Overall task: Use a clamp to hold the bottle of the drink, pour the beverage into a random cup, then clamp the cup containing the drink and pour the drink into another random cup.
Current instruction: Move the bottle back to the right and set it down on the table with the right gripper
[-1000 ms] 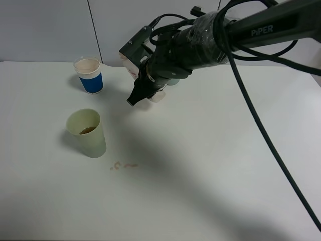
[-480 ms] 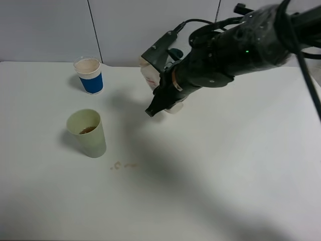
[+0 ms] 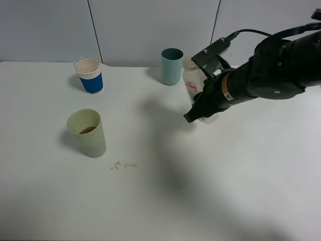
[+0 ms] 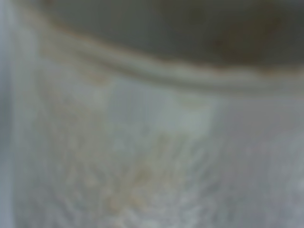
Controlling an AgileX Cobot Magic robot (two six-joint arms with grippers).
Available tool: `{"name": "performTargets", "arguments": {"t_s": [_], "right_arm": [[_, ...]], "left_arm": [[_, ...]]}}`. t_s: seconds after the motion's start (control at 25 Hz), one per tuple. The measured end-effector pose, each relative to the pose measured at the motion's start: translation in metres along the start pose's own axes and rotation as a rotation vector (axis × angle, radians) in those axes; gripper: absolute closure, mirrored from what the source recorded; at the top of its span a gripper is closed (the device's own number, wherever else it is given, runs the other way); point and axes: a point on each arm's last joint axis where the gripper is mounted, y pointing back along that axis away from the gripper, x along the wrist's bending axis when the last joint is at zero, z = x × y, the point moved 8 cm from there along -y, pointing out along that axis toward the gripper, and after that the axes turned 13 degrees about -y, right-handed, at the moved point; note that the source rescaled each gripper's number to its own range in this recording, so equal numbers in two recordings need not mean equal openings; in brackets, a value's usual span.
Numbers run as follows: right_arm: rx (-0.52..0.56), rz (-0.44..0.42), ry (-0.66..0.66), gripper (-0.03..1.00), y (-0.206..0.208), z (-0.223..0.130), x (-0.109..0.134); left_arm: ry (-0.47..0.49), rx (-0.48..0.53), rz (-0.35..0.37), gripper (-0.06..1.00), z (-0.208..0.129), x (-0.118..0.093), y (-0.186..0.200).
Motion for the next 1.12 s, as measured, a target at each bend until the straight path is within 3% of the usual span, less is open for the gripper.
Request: {"name": "performTargets", "arguments": {"t_s": [0.28,0.76,1.12], "right_arm": [[-0.112,0.12,-0.034,0.97,-0.002,-0.002,-0.006],[-0.268,0.109,0.017,0.97,0.003,0.022,-0.034],[-0.329,0.173,0.022,0.97,-0.025,0.019,-0.025]], "left_arm": [[0.0,0.0,0.0,-0.06,0.0,0.0,0.0],[0.0,0.0,0.0,-0.06,0.0,0.0,0.0],[0.0,0.0,0.0,-0.06,0.0,0.0,0.0]]}}
